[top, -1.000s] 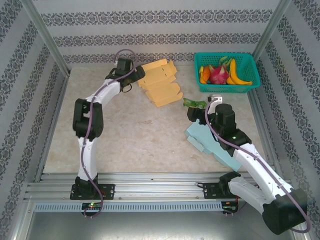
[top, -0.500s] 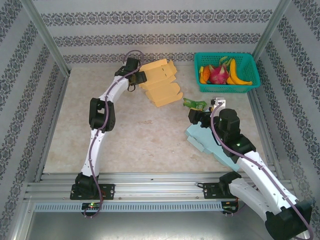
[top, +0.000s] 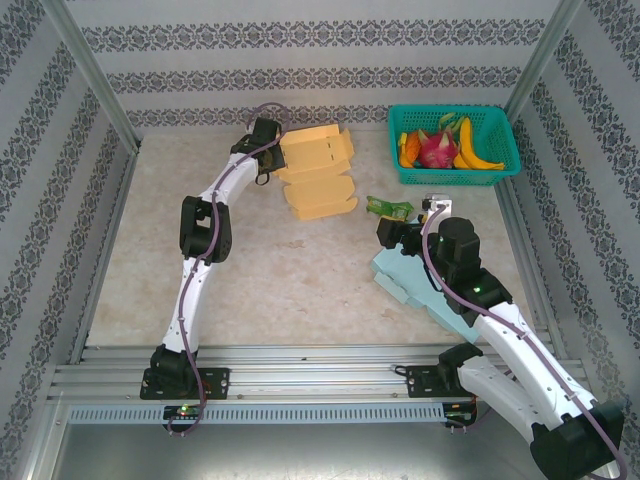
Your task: Fold the paper box
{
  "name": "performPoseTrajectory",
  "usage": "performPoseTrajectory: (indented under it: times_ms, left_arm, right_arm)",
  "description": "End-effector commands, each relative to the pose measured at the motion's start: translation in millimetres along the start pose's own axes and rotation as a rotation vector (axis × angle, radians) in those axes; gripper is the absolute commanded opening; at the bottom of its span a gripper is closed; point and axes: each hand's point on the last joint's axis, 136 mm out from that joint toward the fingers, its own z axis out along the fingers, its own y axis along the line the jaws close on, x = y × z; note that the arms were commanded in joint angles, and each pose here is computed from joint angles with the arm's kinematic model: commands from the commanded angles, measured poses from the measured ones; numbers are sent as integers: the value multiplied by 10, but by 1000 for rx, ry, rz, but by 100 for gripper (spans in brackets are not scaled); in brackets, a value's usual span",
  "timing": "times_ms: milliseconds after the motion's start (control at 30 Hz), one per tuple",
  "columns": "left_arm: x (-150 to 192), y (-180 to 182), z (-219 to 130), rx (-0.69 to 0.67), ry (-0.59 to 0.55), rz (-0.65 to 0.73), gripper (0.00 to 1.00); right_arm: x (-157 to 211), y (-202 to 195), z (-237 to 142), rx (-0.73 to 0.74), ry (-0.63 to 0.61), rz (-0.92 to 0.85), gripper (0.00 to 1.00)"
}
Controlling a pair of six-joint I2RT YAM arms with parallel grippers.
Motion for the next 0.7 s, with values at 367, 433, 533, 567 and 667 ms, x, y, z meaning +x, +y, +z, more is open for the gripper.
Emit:
performPoseTrajectory:
  times_ms: [367, 433, 533, 567, 667]
  left_arm:
    - [-476, -400, -1399, 257, -129, 37, 0]
    - [-459, -342, -1674, 271, -181, 76, 0]
    - [-262, -218, -2024, 334, -249, 105, 0]
    - [-194, -190, -2137, 355, -275, 113, 0]
    - [24, -73, -2447, 416, -366, 125, 0]
  right_arm:
    - [88, -96, 129, 61, 37, -21, 98]
    - [84, -84, 159, 59, 46, -26, 98]
    - [36, 1, 202, 27, 59, -34, 98]
    - [13, 42, 214, 12, 62, -36, 98]
    - [-72, 216, 255, -49, 73, -58, 98]
